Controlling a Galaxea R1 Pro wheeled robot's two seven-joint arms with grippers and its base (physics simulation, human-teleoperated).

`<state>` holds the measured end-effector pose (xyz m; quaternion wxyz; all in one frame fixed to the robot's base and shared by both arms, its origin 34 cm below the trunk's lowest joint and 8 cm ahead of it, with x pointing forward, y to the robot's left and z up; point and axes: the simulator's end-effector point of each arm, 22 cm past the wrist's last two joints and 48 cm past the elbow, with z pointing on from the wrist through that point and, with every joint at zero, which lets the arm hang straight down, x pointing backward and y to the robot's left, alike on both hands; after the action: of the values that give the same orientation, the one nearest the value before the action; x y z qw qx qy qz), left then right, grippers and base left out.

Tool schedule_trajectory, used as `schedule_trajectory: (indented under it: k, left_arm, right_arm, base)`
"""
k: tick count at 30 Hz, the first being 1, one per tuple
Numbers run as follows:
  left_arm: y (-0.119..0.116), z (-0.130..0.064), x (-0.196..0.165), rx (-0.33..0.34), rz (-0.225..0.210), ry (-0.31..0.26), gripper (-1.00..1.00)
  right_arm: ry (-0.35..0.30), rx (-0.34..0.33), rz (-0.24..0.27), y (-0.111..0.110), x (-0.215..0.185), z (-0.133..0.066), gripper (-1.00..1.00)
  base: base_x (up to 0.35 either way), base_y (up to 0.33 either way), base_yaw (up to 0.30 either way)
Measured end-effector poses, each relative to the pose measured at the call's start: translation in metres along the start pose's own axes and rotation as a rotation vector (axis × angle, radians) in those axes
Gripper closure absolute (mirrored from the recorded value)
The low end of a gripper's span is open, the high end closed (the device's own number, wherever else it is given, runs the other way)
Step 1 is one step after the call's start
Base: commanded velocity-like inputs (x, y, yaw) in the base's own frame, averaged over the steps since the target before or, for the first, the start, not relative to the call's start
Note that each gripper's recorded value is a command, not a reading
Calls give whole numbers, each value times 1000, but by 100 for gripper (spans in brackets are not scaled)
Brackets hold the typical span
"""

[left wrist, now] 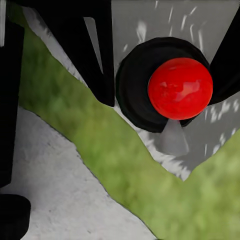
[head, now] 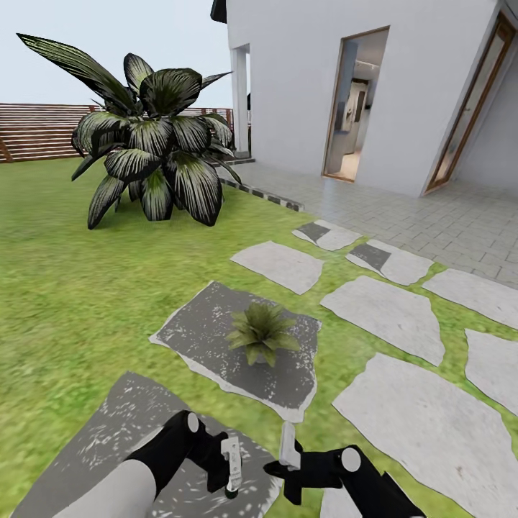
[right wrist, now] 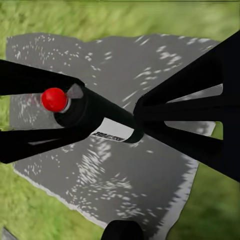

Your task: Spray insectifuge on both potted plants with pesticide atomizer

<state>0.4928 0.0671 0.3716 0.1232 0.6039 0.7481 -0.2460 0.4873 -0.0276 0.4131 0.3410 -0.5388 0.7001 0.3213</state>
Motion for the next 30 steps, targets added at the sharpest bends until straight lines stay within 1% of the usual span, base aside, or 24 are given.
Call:
schedule_trajectory:
  k: [1, 2, 6, 9, 16, 17, 18, 19, 25, 26, 30]
  left_arm:
    - [0, 0, 0, 1, 3, 2, 100]
    - [-4, 3, 0, 11, 28, 20, 100]
    - [-9, 6, 2, 23, 53, 38, 100]
    - [-10, 6, 3, 27, 63, 47, 100]
    - [-13, 7, 2, 34, 67, 46, 100]
    - [-13, 8, 1, 37, 71, 47, 100]
    - [-18, 11, -2, 49, 89, 53, 100]
    - [-20, 12, -3, 52, 96, 55, 100]
    - [-28, 17, -8, 70, 115, 59, 100]
    - [-30, 18, -8, 76, 129, 68, 100]
    - [-31, 19, -10, 80, 137, 62, 100]
  right_arm:
    - [-1, 1, -2, 0, -1, 0, 100]
    - [-4, 4, -6, -2, -3, 0, 100]
    - [-5, 5, -8, -2, -3, 0, 100]
    - [-5, 5, -9, -3, -4, 0, 100]
    - [-4, 4, -9, -2, -3, 0, 100]
    - [-4, 4, -9, -2, -3, 0, 100]
    - [-4, 4, -9, -2, -3, 0, 100]
    - [-4, 4, -9, -2, -3, 0, 100]
    - [-3, 5, -9, -2, -3, 0, 100]
    - [-3, 5, -10, -3, -3, 0, 100]
    - [-3, 5, -10, -3, -3, 0, 100]
  base:
    - [0, 0, 0]
    - [0, 0, 0]
    - [0, 0, 0]
    - [0, 0, 0]
    - [0, 0, 0]
    - [0, 0, 0]
    - [0, 0, 0]
    - [0, 0, 0]
    - [0, 0, 0]
    - [0, 0, 0]
    - [0, 0, 0]
